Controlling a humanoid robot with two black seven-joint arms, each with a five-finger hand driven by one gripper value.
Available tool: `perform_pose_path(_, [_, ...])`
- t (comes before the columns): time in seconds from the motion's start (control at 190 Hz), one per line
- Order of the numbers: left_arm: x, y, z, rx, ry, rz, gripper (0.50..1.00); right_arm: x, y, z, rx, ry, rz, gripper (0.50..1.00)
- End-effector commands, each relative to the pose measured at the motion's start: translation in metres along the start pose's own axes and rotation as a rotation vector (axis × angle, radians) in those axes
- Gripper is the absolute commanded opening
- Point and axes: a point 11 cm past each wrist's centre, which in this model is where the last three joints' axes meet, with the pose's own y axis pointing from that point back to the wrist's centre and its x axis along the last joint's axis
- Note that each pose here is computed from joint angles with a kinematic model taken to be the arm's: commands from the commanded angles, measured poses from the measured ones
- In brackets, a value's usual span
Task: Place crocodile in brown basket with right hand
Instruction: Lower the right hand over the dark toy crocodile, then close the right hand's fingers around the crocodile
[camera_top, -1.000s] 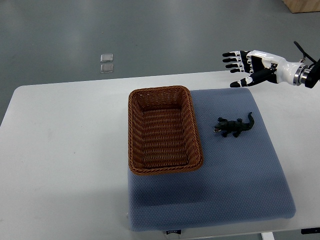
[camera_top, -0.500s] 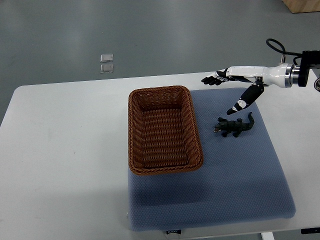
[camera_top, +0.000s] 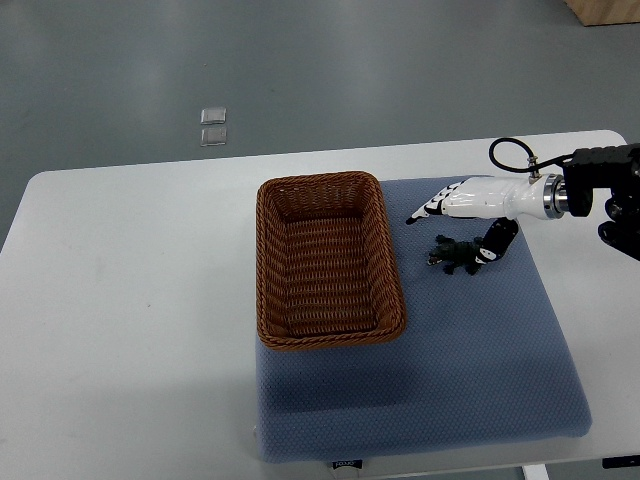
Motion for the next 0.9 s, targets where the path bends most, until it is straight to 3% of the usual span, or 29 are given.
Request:
perform_pose_path(0.0, [0.000, 0.000, 0.000, 0.000, 0.000, 0.000, 1.000, -0.007, 0.000, 0.003, -0.013, 0.045, -0.009, 0.928])
perform_pose_path(0.279, [0.000, 0.000, 0.000, 0.000, 0.000, 0.000, 1.000, -0.018, 0.004, 0.024, -0.101, 0.132, -0.028, 0.928])
perform_pose_path(0.895, [0.000, 0.000, 0.000, 0.000, 0.000, 0.000, 1.000, -0.024, -0.014, 0.009, -0.056, 0.150, -0.036, 0.928])
